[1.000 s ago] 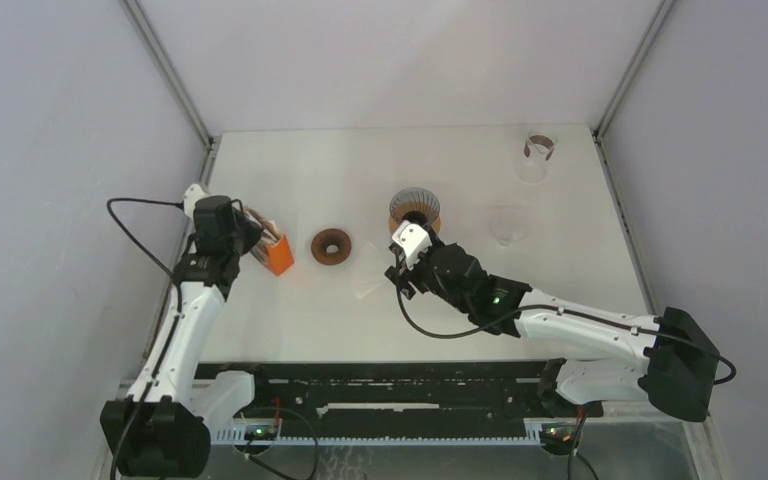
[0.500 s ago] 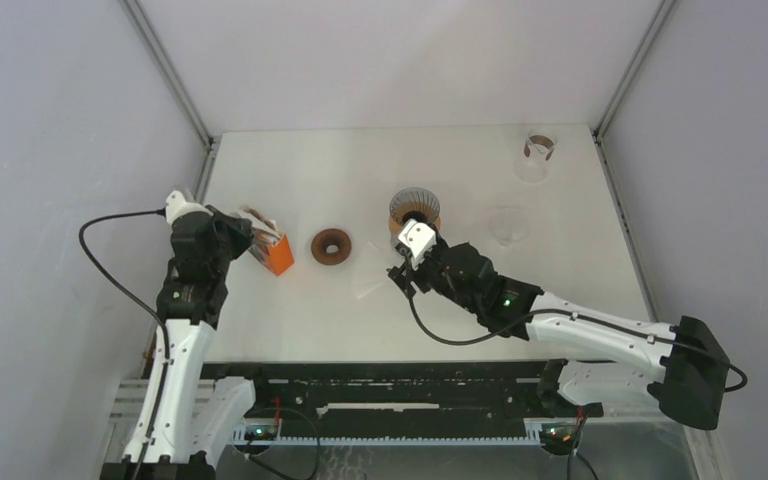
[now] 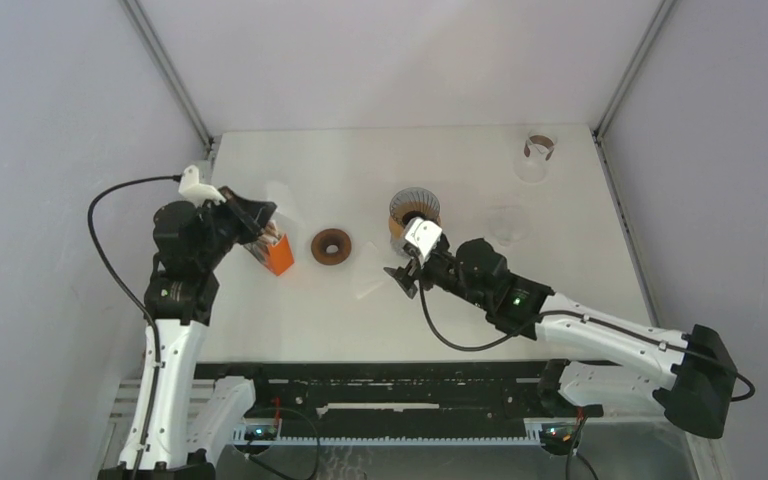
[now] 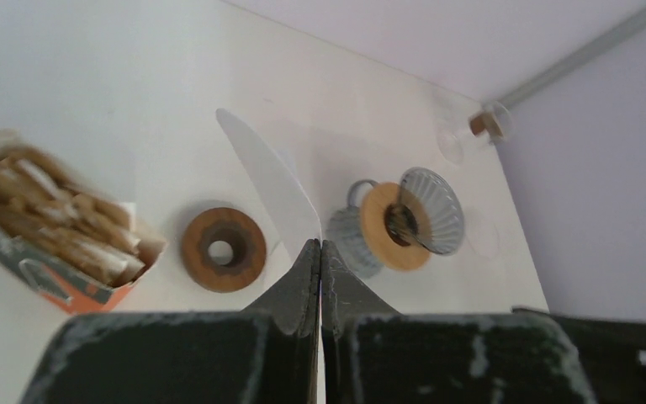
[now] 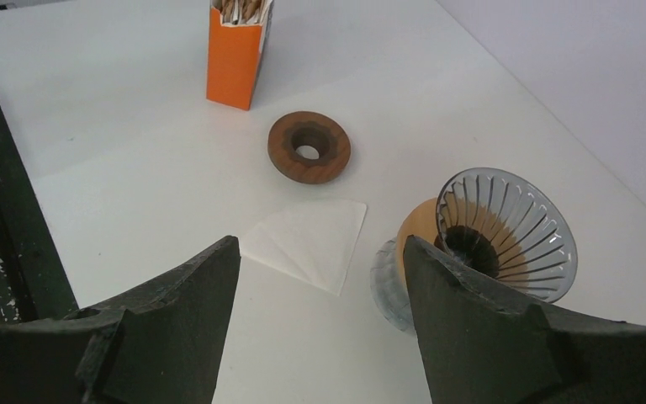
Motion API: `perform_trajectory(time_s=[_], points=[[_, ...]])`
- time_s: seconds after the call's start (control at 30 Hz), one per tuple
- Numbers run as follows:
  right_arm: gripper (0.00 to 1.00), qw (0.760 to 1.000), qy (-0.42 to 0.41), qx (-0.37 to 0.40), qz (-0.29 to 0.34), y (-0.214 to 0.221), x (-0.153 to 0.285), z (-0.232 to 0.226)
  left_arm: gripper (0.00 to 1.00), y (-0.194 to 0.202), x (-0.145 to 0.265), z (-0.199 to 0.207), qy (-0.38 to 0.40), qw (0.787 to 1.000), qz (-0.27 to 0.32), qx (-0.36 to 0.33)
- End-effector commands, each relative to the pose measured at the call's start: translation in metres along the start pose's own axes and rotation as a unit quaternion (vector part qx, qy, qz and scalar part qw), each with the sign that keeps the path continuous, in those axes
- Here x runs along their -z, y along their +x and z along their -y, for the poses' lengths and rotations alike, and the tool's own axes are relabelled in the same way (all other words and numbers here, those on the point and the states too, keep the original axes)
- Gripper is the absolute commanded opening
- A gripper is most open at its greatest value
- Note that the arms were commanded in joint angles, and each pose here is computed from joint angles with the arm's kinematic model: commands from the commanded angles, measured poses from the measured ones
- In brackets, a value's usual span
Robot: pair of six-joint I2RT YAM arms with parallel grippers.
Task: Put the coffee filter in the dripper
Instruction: Place the coffee filter in the coffee dripper.
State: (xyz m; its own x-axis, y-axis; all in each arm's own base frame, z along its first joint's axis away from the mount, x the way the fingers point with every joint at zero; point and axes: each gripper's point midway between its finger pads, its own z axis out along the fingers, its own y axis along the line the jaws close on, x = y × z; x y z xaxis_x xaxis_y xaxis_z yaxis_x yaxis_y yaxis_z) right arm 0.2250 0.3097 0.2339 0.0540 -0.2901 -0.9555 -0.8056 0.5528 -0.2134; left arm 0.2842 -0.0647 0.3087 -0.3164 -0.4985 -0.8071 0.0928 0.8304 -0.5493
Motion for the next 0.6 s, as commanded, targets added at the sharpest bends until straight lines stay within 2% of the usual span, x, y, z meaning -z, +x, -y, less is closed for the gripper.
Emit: perform_trajectory(time_s=[0.0, 0.17, 0.43, 0.57], points=[[0.79, 0.998, -0.023, 0.000, 0.064, -0.041, 0.010, 0.007, 0.00, -0.014, 0.013, 0.056, 0.143, 0.985, -0.014, -0.092], [0.79, 0.996, -0.044, 0.001, 0.079, -0.046, 0.015, 0.014, 0.00, -0.001, 0.017, 0.078, 0.204, 0.963, -0.031, -0.173], [0.79, 0.989, -0.104, 0.021, 0.105, -0.058, 0.026, 0.024, 0.00, 0.022, 0.027, 0.101, 0.282, 0.908, -0.045, -0.308], [0.79, 0.980, -0.139, 0.064, 0.130, -0.065, 0.029, 0.017, 0.00, 0.029, 0.031, 0.110, 0.306, 0.881, -0.055, -0.357]])
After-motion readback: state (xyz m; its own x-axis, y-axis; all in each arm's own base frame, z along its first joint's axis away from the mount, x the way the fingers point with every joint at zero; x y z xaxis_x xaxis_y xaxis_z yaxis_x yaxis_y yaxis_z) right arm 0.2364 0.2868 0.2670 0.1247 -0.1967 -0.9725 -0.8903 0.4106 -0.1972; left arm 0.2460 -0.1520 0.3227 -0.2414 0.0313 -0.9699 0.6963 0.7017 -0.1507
